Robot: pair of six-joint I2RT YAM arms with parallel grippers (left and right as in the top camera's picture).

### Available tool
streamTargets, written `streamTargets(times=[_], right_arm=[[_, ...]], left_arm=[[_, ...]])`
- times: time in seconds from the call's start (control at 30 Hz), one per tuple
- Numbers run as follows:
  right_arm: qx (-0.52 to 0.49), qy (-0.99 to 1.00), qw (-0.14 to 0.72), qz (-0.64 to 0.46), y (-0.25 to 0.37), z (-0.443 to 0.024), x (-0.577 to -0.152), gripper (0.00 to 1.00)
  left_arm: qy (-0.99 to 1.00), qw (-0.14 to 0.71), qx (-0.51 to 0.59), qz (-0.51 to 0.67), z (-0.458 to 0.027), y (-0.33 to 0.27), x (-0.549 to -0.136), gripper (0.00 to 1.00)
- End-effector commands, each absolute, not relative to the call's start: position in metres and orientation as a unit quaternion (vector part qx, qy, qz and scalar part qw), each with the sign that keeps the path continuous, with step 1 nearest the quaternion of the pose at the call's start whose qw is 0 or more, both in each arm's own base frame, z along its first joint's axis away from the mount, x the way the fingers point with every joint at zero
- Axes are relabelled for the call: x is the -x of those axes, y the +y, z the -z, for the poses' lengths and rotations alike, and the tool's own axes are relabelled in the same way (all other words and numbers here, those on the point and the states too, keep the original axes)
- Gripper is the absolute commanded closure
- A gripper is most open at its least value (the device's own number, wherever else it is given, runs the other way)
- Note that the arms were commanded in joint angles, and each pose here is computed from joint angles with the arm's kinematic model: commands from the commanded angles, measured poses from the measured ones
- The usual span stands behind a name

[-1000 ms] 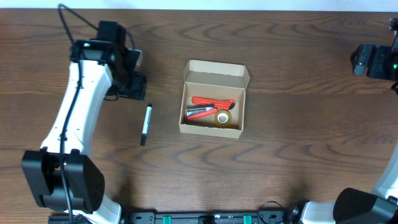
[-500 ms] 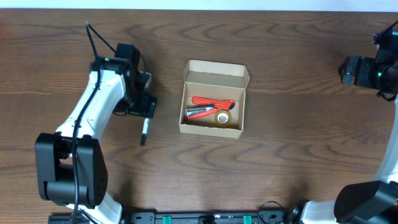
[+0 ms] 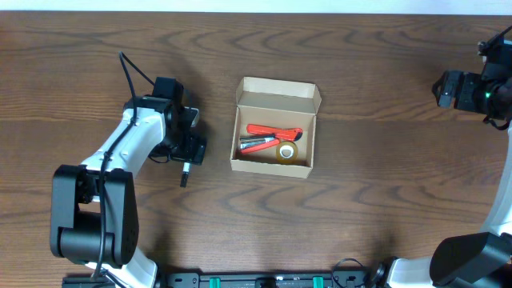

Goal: Pack container
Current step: 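Grasp the black-capped white marker with the left gripper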

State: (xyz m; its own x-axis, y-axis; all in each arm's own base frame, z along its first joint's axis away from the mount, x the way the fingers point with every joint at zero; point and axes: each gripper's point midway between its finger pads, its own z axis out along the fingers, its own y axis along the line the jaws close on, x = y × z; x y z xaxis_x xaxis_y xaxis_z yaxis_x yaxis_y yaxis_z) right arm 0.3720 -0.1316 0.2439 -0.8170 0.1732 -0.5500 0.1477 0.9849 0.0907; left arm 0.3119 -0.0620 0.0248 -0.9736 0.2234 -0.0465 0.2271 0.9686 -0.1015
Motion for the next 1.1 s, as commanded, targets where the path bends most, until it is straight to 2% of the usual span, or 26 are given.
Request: streamTargets(times=[0.0, 0.33, 0.53, 0.73, 0.93, 1.07], right_arm=[[-0.088, 0.953, 0.288, -0.033, -0.129, -0.242, -0.372, 0.01], [-0.085, 0.953, 0.289, -0.032, -0.129, -0.242, -0.372, 0.01], [-0.084, 0.953, 0.289, -0.034, -0.129, -0.242, -0.372, 0.01], [-0.08, 0.952, 0.293, -0.041, -0.126, -0.243, -0.374, 0.01], [-0.08, 0.952, 0.293, -0.041, -0.126, -0.243, -0.374, 0.01], [-0.079, 0.952, 0.293, -0.042, -0.125, -0.243, -0.374, 0.01]], left_arm=[[0.992, 0.015, -0.108, 0.065, -0.017, -0.066, -0.31, 0.11], [0.992, 0.004, -0.107, 0.065, -0.001, -0.064, -0.3, 0.16], [0.992, -0.002, -0.107, 0.065, 0.006, -0.063, -0.292, 0.24], [0.992, -0.013, -0.106, 0.064, 0.011, -0.062, -0.284, 0.48], [0.992, -0.019, -0.105, 0.072, 0.011, -0.064, -0.281, 0.94], [0.989, -0.02, -0.105, 0.104, 0.008, -0.075, -0.279, 0.94]])
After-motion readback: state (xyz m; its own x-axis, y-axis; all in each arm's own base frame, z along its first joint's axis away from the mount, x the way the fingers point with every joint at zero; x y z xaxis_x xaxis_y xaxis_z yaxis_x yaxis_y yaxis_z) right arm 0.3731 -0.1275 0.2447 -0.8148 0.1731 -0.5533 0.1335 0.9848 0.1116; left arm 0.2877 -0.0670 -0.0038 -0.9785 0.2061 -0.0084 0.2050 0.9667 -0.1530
